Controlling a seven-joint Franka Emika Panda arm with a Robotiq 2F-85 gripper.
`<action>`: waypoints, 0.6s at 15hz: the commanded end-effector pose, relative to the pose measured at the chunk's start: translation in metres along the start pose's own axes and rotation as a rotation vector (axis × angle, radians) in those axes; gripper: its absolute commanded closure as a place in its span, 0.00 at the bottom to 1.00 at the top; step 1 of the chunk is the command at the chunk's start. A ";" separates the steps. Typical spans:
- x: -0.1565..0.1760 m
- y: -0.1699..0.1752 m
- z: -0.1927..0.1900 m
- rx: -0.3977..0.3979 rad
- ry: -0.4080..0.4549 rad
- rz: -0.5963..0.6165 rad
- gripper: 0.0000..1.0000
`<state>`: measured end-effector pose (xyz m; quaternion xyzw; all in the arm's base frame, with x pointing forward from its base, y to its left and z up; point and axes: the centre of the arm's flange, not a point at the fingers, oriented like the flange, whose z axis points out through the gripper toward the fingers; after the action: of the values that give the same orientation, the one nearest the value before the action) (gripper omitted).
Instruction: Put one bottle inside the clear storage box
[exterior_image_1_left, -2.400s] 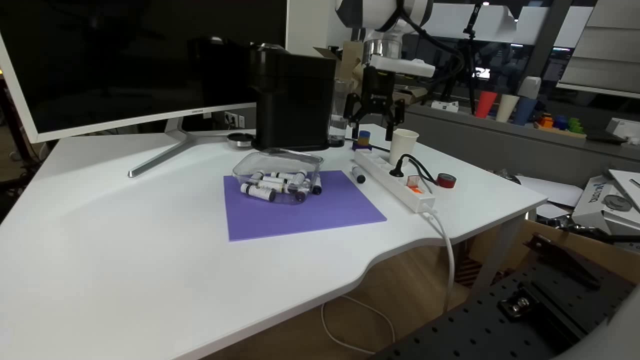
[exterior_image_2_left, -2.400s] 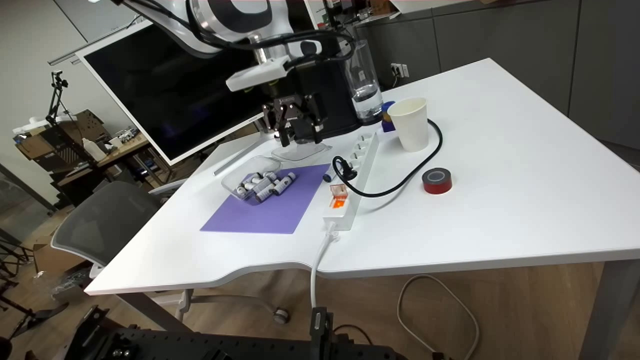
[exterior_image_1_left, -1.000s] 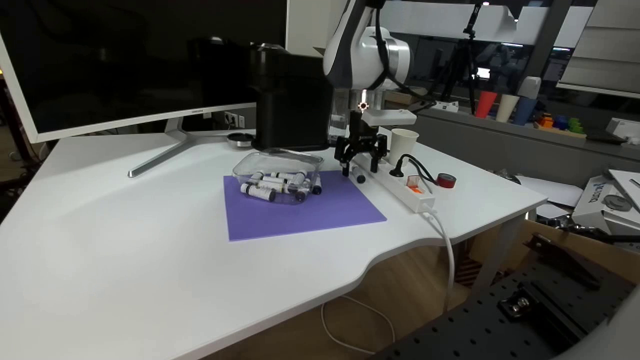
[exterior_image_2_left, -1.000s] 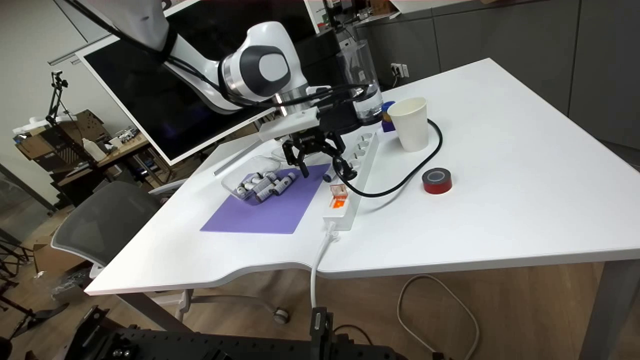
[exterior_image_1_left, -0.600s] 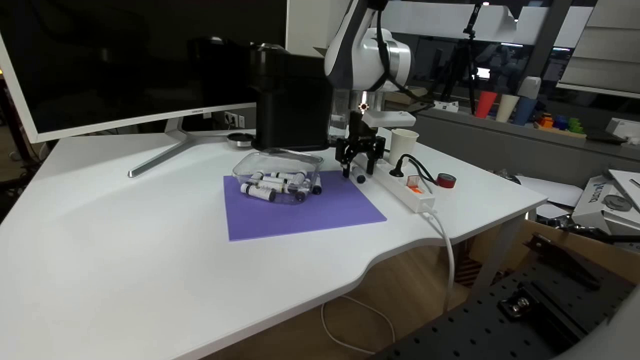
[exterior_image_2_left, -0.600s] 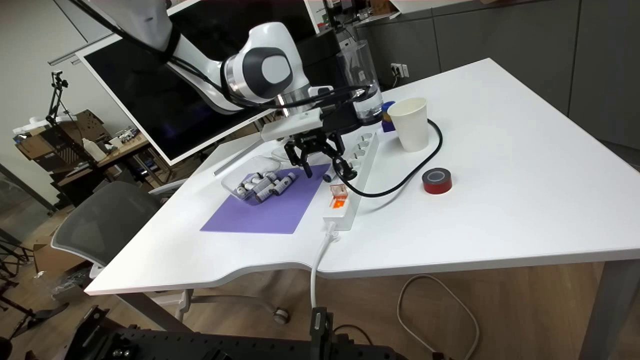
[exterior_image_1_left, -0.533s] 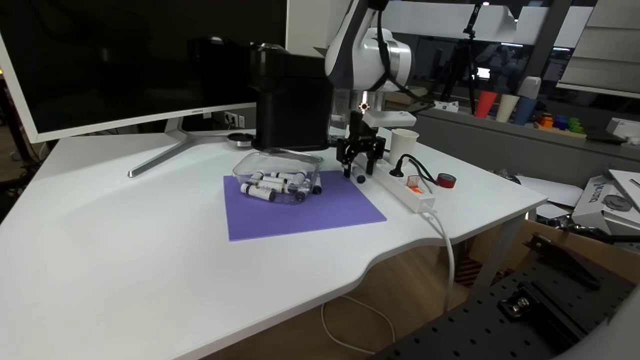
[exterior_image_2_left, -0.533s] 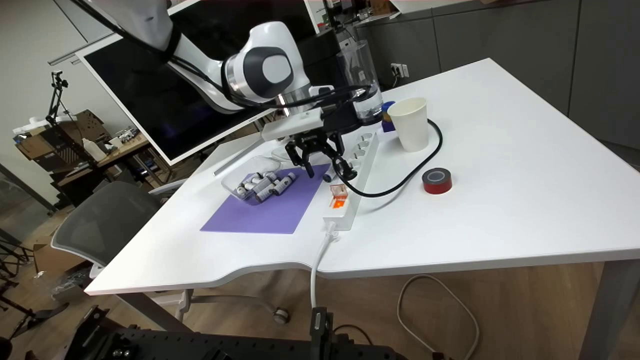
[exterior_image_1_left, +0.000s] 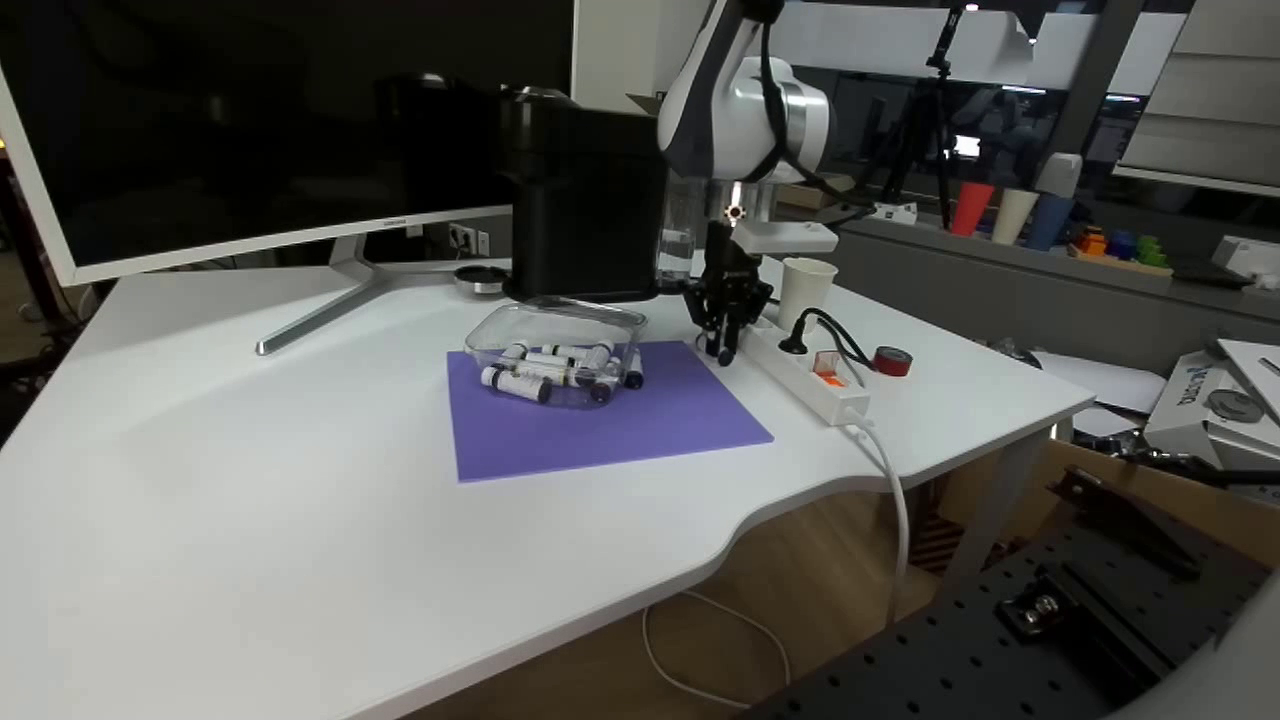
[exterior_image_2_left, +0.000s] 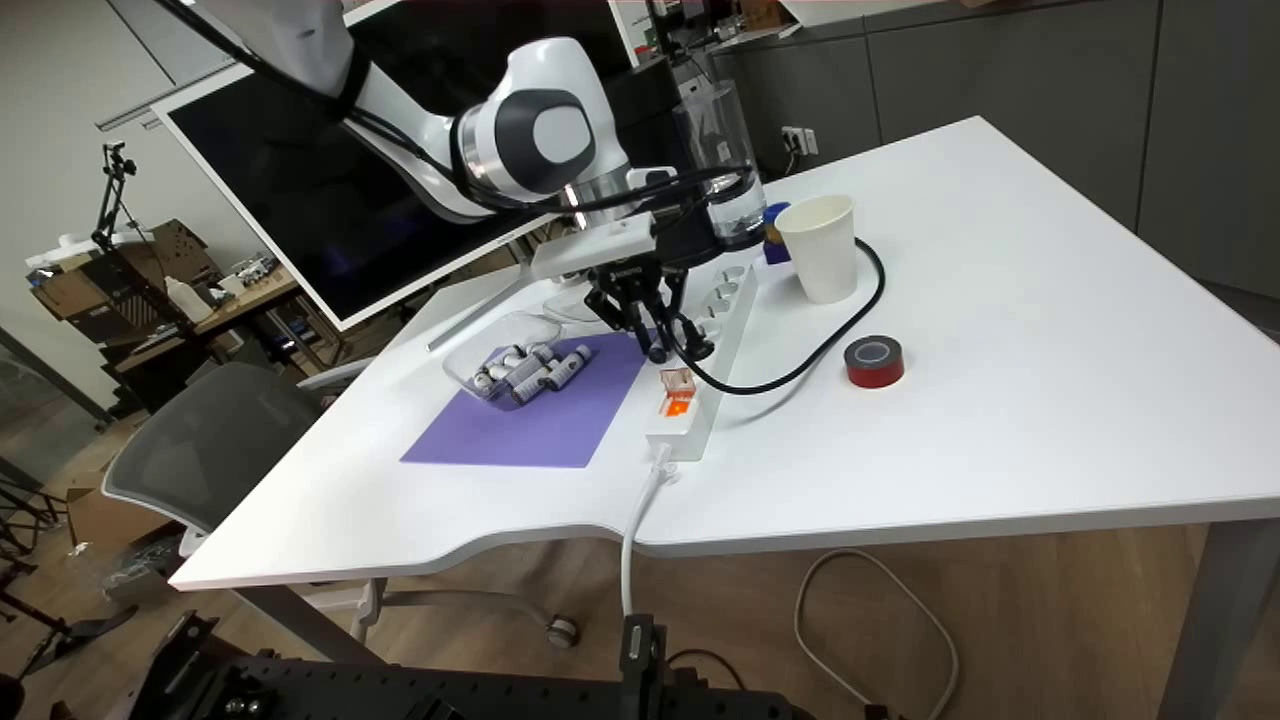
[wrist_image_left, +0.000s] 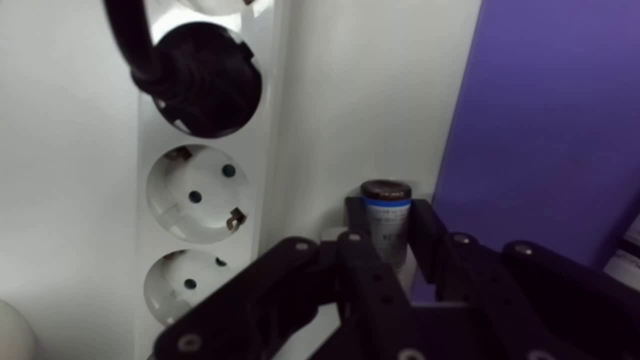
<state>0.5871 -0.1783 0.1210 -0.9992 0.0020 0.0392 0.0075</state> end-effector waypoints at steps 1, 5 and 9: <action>0.001 0.002 -0.010 0.005 0.024 0.002 0.93; -0.008 -0.016 -0.037 -0.051 0.140 -0.018 0.93; -0.010 -0.049 -0.059 -0.086 0.198 -0.136 0.93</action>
<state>0.5971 -0.1543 0.1577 -0.9980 -0.0292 -0.0510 -0.0230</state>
